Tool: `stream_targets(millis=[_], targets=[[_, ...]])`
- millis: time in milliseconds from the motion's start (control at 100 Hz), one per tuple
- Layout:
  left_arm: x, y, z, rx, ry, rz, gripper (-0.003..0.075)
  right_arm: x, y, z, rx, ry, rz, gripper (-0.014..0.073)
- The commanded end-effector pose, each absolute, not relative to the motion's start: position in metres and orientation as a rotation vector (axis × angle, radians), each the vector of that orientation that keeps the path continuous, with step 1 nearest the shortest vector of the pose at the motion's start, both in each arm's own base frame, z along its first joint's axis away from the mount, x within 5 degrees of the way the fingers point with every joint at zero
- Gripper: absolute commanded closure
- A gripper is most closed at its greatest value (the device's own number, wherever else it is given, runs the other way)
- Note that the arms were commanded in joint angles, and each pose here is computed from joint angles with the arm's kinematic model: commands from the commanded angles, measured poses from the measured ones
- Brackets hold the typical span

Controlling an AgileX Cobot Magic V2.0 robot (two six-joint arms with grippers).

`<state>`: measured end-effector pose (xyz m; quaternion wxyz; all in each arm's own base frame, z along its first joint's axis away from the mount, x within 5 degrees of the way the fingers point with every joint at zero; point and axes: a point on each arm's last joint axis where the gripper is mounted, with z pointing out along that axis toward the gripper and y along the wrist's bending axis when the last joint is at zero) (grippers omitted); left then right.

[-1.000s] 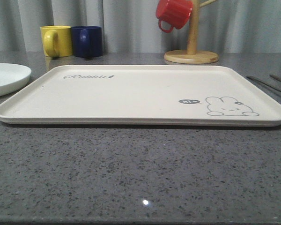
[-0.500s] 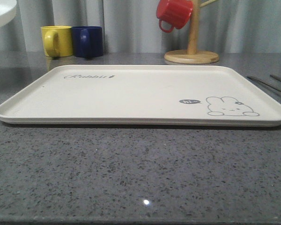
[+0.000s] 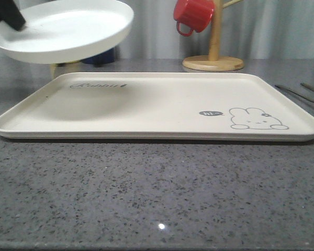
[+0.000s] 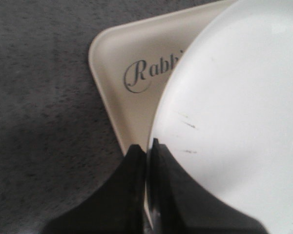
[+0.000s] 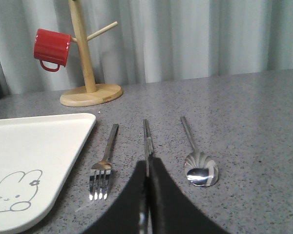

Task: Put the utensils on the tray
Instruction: 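Carry the plate over the tray and lower it onto the tray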

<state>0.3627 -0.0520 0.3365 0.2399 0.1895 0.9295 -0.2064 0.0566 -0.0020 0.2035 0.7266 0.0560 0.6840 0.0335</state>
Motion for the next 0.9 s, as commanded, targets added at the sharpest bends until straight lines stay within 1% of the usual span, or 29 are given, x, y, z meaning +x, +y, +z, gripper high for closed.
stream_targets(millis=[0, 150, 250, 430, 550, 580, 620, 670, 700, 720, 770, 800, 840, 890], targets=[[0.363, -0.075, 0.35, 0.525, 2.463, -0.582, 0.0738, 0.053, -0.002, 0.218, 0.111, 1.387, 0.06, 0.0664], [0.373, -0.1, 0.325, 0.564, 2.515, -0.623, 0.0738, 0.053, -0.002, 0.218, 0.111, 1.387, 0.06, 0.0664], [0.38, -0.108, 0.309, 0.582, 2.553, -0.639, 0.0738, 0.053, -0.002, 0.218, 0.111, 1.387, 0.06, 0.0664], [0.389, -0.111, 0.286, 0.587, 2.61, -0.634, 0.0737, 0.053, -0.002, 0.218, 0.111, 1.387, 0.06, 0.0664], [0.39, -0.109, 0.282, 0.577, 2.637, -0.597, 0.0727, 0.053, -0.002, 0.218, 0.111, 1.387, 0.06, 0.0664], [0.39, -0.109, 0.282, 0.577, 2.637, -0.597, 0.0711, 0.053, -0.002, 0.218, 0.111, 1.387, 0.06, 0.0664], [0.39, -0.109, 0.282, 0.577, 2.637, -0.597, 0.067, 0.053, -0.002, 0.218, 0.111, 1.387, 0.06, 0.0664], [0.39, -0.109, 0.282, 0.578, 2.638, -0.598, 0.06, 0.053, -0.002, 0.218, 0.111, 1.387, 0.06, 0.0664], [0.39, -0.109, 0.282, 0.578, 2.638, -0.598, 0.0538, 0.053, -0.002, 0.218, 0.111, 1.387, 0.06, 0.0664], [0.39, -0.109, 0.282, 0.579, 2.64, -0.599, 0.0512, 0.053, -0.002, 0.218, 0.111, 1.387, 0.06, 0.0664], [0.389, -0.11, 0.283, 0.575, 2.636, -0.607, 0.0407, 0.053, -0.002, 0.218, 0.111, 1.387, 0.06, 0.0664], [0.389, -0.11, 0.283, 0.574, 2.635, -0.609, 0.0362, 0.053, -0.002, 0.218, 0.111, 1.387, 0.06, 0.0664], [0.389, -0.11, 0.285, 0.571, 2.626, -0.606, 0.0309, 0.053, -0.002, 0.218, 0.111, 1.387, 0.06, 0.0664], [0.389, -0.109, 0.29, 0.559, 2.599, -0.601, 0.027, 0.053, -0.002, 0.218, 0.111, 1.387, 0.06, 0.0664]])
